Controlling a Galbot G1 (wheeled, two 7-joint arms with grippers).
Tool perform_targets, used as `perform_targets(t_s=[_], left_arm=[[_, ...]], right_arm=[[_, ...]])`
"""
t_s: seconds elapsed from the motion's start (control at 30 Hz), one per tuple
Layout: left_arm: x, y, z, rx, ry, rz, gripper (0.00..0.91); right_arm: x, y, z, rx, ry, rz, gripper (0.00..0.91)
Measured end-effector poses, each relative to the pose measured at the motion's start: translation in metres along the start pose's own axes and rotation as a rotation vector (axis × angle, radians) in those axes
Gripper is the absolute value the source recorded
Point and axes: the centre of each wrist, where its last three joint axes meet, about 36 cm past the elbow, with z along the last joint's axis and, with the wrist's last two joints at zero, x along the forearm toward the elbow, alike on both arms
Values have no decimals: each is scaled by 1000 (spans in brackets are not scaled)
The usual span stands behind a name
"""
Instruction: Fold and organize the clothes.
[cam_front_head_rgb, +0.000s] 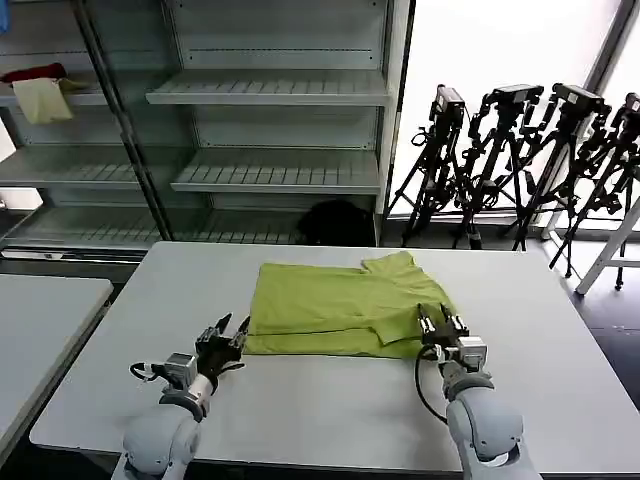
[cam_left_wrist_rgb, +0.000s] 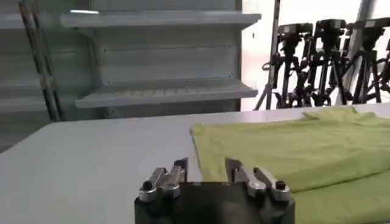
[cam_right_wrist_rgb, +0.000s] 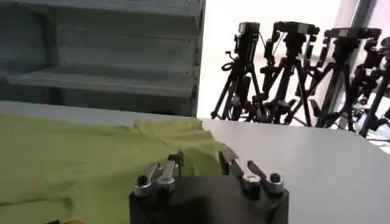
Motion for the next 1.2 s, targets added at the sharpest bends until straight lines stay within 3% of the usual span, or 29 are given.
perform_targets(t_s=[0.3,0.7,0.77,0.87,0.9,0.93,0.97,1.0,1.03,1.2], left_arm=[[7,0,5,-3,9,-3,907],[12,-12,17,-25,76,1,907],[12,-15,18,-29,83,4,907],[12,-18,20,-35,89,9,907],[12,-19,20,-36,91,10,907],[11,-20,21,-38,93,11,846],[11,-21,21,-39,95,13,685],[11,-21,22,-41,98,15,262],[11,-22,22,-42,101,19,40],[10,-24,24,-50,118,24,10]], right_arm=[[19,-26,1,-35,4,-2,907],[43,-35,40,-74,119,-33,907],[45,-35,44,-74,133,-39,766],[47,-35,49,-74,147,-45,91],[48,-34,50,-74,150,-48,10],[48,-34,51,-74,152,-51,0],[48,-34,51,-74,153,-53,0],[49,-33,52,-74,154,-56,0],[49,-33,52,-74,155,-57,0],[51,-33,52,-72,156,-62,0]])
